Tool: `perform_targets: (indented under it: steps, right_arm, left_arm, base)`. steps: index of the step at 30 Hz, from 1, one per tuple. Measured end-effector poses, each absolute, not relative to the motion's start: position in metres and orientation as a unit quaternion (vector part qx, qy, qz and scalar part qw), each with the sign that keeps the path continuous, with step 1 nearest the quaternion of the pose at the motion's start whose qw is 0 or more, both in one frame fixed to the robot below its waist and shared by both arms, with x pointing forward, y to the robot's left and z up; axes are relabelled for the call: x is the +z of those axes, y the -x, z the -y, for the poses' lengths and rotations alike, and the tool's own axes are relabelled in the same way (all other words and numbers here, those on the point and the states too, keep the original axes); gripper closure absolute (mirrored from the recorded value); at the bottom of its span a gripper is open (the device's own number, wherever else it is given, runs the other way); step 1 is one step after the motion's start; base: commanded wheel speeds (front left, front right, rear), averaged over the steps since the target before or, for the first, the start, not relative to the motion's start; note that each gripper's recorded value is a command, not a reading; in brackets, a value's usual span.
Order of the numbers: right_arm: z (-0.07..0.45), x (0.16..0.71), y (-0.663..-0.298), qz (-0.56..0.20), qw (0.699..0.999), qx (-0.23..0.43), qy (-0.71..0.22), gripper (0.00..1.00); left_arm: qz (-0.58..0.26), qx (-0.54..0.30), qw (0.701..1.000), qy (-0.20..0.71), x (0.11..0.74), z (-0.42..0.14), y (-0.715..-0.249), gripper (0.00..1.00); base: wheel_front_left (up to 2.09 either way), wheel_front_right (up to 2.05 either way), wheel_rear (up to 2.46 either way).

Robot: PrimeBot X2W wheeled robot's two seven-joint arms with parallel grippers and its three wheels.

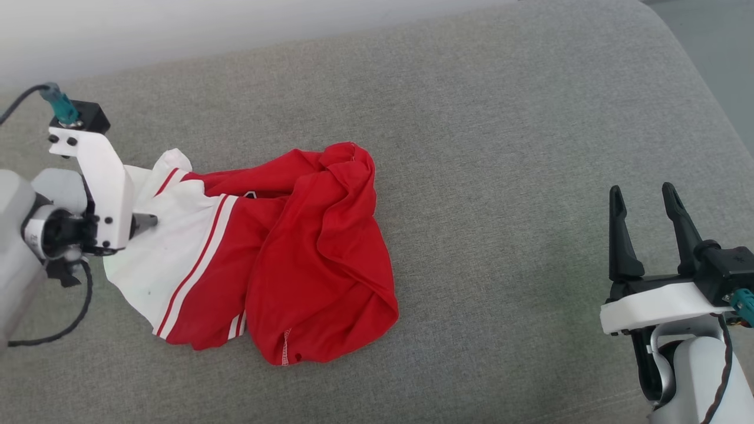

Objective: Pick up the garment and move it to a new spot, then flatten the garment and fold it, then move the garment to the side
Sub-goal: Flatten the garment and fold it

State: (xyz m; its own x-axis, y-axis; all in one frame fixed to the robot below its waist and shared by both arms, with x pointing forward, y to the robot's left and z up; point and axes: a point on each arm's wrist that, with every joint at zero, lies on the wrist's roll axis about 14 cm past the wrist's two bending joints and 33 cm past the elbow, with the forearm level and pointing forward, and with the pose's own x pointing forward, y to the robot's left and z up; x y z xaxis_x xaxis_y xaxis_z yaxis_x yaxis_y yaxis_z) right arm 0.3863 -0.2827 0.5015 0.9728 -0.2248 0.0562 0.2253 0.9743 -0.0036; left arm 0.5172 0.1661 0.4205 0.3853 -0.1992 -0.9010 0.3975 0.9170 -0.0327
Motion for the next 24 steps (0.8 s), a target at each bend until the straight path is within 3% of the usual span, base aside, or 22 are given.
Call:
perform_targets:
  steps: [5,6,7,8,9,24]
  right_arm:
    - [0.281,0.501,-0.391,0.027,0.994,-0.109,0.008,0.0]
    - [0.28,0.501,-0.392,0.027,0.994,-0.109,0.007,0.0]
    - [0.28,0.5,-0.392,0.026,0.994,-0.108,0.007,0.0]
    - [0.28,0.5,-0.393,0.026,0.994,-0.108,0.008,0.0]
    - [0.28,0.5,-0.393,0.026,0.994,-0.108,0.008,0.0]
    - [0.274,0.506,-0.398,0.036,0.994,-0.099,0.007,0.0]
  left_arm:
    - [-0.537,-0.18,0.819,-0.091,0.404,-0.166,-0.509,0.0]
    - [-0.54,-0.18,0.817,-0.089,0.402,-0.166,-0.508,0.07]
    - [-0.542,-0.183,0.815,-0.089,0.4,-0.165,-0.507,0.07]
    - [-0.544,-0.185,0.813,-0.087,0.399,-0.164,-0.506,0.86]
    - [-0.549,-0.186,0.81,-0.083,0.398,-0.162,-0.504,1.0]
    - [-0.53,-0.222,0.817,-0.051,0.436,-0.139,-0.507,1.0]
  base:
    - [0.0,0.0,0.0]
    - [0.0,0.0,0.0]
    - [0.0,0.0,0.0]
    - [0.0,0.0,0.0]
    - [0.0,0.0,0.0]
    - [0.0,0.0,0.0]
